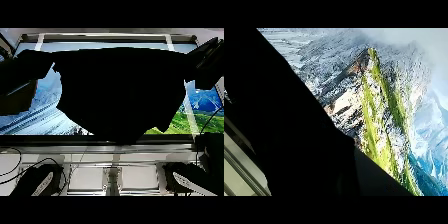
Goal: Fold the clothes and pants, and hang the long-sleeved shirts on hangers.
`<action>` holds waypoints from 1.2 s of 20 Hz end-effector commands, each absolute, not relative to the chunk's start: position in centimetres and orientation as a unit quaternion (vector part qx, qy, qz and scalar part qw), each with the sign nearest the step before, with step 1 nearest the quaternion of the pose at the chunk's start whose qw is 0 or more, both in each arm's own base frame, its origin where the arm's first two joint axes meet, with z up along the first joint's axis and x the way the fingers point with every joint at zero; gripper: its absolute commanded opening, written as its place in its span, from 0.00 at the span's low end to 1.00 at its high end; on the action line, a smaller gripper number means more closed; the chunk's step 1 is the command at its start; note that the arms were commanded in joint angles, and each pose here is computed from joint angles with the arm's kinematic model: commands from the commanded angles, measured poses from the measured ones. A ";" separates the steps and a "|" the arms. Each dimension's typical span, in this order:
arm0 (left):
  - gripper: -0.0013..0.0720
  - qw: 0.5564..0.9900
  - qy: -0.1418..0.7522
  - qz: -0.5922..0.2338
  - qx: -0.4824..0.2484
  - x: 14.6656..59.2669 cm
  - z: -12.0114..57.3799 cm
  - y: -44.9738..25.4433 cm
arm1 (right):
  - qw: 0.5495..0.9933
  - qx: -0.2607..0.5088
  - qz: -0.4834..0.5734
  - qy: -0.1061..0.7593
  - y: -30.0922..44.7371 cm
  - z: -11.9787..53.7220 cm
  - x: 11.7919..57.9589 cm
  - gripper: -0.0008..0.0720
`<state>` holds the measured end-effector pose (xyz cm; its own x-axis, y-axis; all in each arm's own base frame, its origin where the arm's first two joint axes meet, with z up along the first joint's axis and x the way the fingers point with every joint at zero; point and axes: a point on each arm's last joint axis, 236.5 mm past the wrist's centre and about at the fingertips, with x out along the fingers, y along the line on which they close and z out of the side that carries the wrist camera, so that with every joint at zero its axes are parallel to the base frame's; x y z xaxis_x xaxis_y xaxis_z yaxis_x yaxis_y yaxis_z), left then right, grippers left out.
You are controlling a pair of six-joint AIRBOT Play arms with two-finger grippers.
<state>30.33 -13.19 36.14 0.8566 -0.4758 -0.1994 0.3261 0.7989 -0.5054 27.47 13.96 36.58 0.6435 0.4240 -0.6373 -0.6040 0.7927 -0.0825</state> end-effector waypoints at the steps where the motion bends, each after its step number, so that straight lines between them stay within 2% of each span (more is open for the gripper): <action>1: 0.03 0.928 0.117 -0.250 -0.249 29.9 38.7 -14.2 | 0.895 -0.137 0.307 0.294 15.0 37.2 27.3 0.02; 3: 0.03 0.934 0.098 -0.250 -0.236 29.7 39.5 -13.9 | 0.887 -0.138 0.314 0.310 15.1 36.6 26.8 0.02; 5: 0.03 0.939 0.158 -0.214 -0.220 30.5 36.0 -13.0 | 0.880 -0.141 0.313 0.329 15.1 35.6 27.0 0.02; 8: 0.03 0.924 0.249 -0.204 -0.205 31.1 31.3 -13.6 | 0.865 -0.141 0.315 0.364 15.3 33.4 27.9 0.02; 11: 0.03 0.926 0.259 -0.199 -0.192 32.0 30.3 -13.5 | 0.857 -0.147 0.301 0.392 15.1 31.1 29.6 0.03; 13: 0.03 0.939 0.247 -0.170 -0.167 33.5 30.0 -12.0 | 0.866 -0.168 0.274 0.383 14.3 30.5 32.3 0.03; 14: 0.03 0.949 0.238 -0.164 -0.129 34.3 29.7 -11.5 | 0.872 -0.177 0.263 0.373 14.1 30.5 33.7 0.03; 18: 0.03 0.947 0.262 -0.173 -0.062 36.5 26.9 -11.7 | 0.890 -0.190 0.246 0.333 14.9 30.0 39.1 0.03; 24: 0.03 0.941 0.298 -0.156 0.027 42.7 20.5 -11.0 | 0.878 -0.230 0.243 0.341 16.5 24.0 46.6 0.03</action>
